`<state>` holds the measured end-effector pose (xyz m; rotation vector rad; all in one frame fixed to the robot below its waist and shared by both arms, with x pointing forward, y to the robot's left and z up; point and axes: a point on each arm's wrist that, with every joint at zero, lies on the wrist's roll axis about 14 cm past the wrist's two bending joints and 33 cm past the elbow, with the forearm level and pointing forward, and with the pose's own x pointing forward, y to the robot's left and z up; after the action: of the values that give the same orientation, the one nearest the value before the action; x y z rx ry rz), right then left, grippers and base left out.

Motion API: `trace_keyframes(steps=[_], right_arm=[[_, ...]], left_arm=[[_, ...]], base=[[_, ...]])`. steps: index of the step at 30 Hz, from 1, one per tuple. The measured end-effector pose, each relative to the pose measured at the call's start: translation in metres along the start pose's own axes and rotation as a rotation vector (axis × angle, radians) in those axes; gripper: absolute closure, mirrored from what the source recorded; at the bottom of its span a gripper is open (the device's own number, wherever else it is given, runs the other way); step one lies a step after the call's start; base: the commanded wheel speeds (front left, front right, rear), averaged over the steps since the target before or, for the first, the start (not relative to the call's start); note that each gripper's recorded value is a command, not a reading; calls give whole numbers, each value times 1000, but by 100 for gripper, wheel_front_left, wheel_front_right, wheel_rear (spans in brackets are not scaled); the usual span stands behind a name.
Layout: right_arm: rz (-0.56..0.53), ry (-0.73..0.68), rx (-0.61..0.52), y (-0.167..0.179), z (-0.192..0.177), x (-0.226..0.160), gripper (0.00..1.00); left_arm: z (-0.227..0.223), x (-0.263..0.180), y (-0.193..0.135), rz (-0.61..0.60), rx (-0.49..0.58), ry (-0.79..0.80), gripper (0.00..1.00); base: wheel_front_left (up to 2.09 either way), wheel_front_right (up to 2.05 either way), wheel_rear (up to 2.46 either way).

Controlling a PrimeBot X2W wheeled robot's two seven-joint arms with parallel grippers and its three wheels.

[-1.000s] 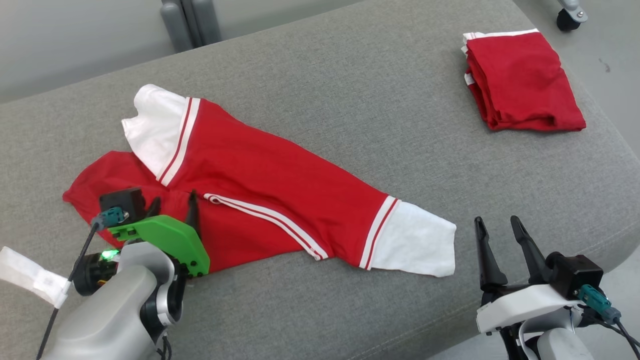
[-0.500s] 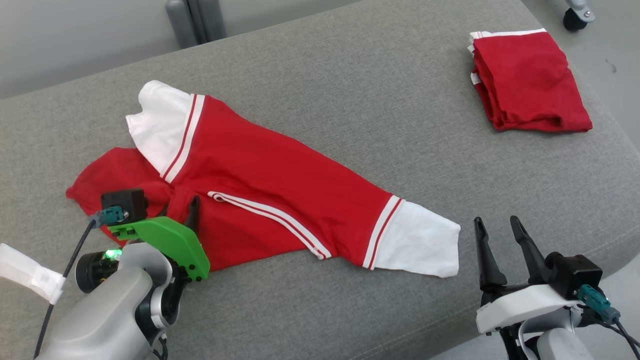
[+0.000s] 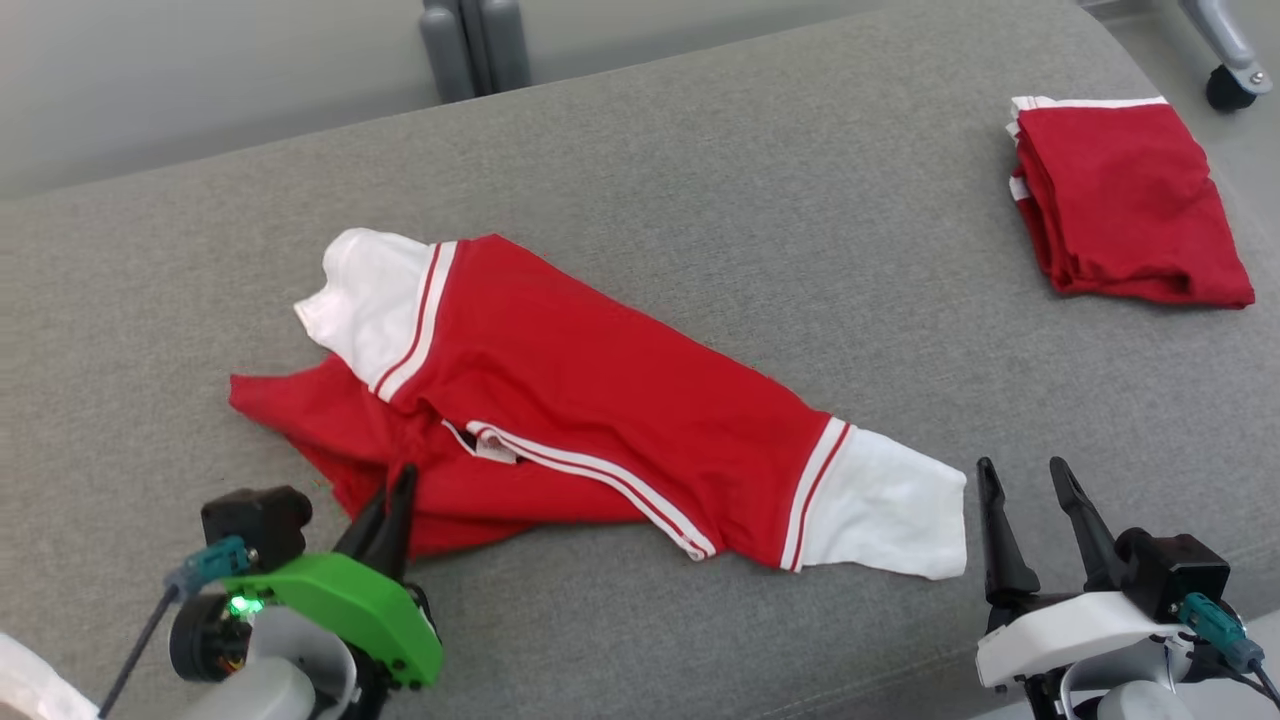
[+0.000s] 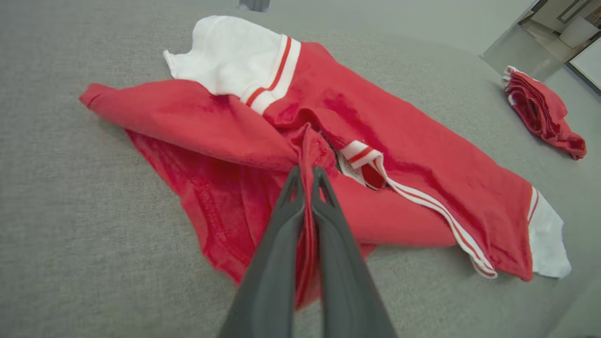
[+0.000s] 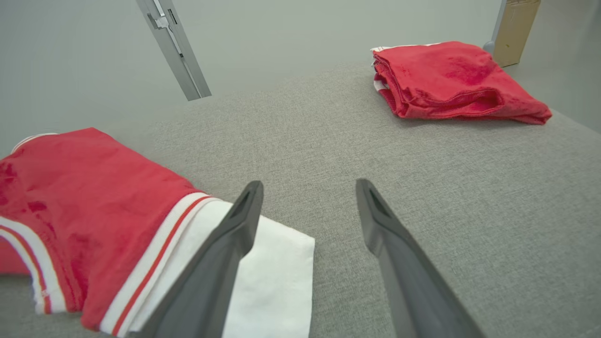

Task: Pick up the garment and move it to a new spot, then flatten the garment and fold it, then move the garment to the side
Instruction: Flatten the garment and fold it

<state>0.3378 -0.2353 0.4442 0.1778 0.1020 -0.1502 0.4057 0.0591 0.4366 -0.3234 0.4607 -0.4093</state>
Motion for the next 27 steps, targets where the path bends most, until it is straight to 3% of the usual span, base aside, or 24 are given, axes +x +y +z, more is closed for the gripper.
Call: trace_keyframes(steps=[4, 5, 6, 7, 15, 27], right_arm=[[36, 1, -4, 11, -1, 5, 0], [44, 4, -6, 13, -2, 5, 0], [53, 10, -9, 16, -4, 5, 0], [60, 12, -8, 18, -5, 5, 0], [98, 0, -27, 29, -1, 7, 0], [128, -9, -32, 38, 1, 2, 0]], left_arm=[[-26, -25, 0, 20, -37, 33, 100], [-33, -31, 1, 26, -35, 45, 83], [-42, -37, 1, 33, -39, 58, 46], [-49, -42, 1, 41, -46, 69, 0], [-97, -82, 0, 55, -90, 195, 0], [-42, -65, 7, 66, -62, 15, 0]], base=[[0, 0, 0], [0, 0, 0], [0, 0, 0], [0, 0, 0], [0, 0, 0], [0, 0, 0]])
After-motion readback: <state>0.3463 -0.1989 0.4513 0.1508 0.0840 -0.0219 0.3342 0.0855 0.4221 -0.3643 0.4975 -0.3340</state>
